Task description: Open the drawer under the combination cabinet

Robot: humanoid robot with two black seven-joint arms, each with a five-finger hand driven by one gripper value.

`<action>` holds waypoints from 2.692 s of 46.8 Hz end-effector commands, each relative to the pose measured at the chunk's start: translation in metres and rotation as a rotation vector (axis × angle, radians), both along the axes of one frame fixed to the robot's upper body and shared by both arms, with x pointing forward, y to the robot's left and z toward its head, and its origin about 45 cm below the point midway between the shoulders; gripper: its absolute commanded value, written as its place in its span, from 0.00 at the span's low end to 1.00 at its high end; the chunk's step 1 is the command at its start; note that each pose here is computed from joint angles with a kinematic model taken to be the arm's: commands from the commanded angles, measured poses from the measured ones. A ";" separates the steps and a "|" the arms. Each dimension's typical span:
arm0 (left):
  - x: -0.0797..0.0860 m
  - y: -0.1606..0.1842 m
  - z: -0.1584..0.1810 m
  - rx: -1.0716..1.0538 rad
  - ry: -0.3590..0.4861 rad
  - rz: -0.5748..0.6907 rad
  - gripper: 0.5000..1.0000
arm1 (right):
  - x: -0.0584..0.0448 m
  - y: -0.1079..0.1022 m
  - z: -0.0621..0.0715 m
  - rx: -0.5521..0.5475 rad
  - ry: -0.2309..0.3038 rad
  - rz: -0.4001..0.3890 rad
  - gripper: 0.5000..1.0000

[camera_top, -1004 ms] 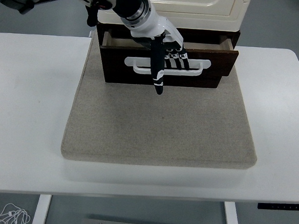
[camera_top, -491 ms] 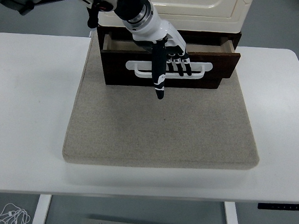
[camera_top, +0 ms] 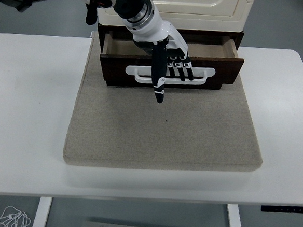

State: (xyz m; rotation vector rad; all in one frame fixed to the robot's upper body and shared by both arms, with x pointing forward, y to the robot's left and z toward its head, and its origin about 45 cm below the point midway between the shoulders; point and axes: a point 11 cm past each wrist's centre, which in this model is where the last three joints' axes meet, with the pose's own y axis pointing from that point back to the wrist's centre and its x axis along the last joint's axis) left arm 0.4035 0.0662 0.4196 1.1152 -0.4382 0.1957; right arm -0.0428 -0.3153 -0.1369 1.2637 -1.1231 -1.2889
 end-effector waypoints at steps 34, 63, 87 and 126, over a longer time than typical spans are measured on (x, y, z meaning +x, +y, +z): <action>-0.016 -0.031 0.069 -0.235 -0.054 -0.089 1.00 | -0.001 0.000 0.000 0.000 0.001 -0.001 0.85; -0.017 0.021 0.296 -1.136 -0.335 -0.166 1.00 | -0.001 0.000 0.000 0.000 0.001 -0.001 0.85; 0.082 0.237 0.292 -1.680 -0.487 0.505 1.00 | 0.000 0.000 0.000 0.000 0.000 0.000 0.85; 0.125 0.356 0.045 -1.793 -0.243 1.189 1.00 | -0.001 0.000 0.000 0.000 0.001 -0.001 0.85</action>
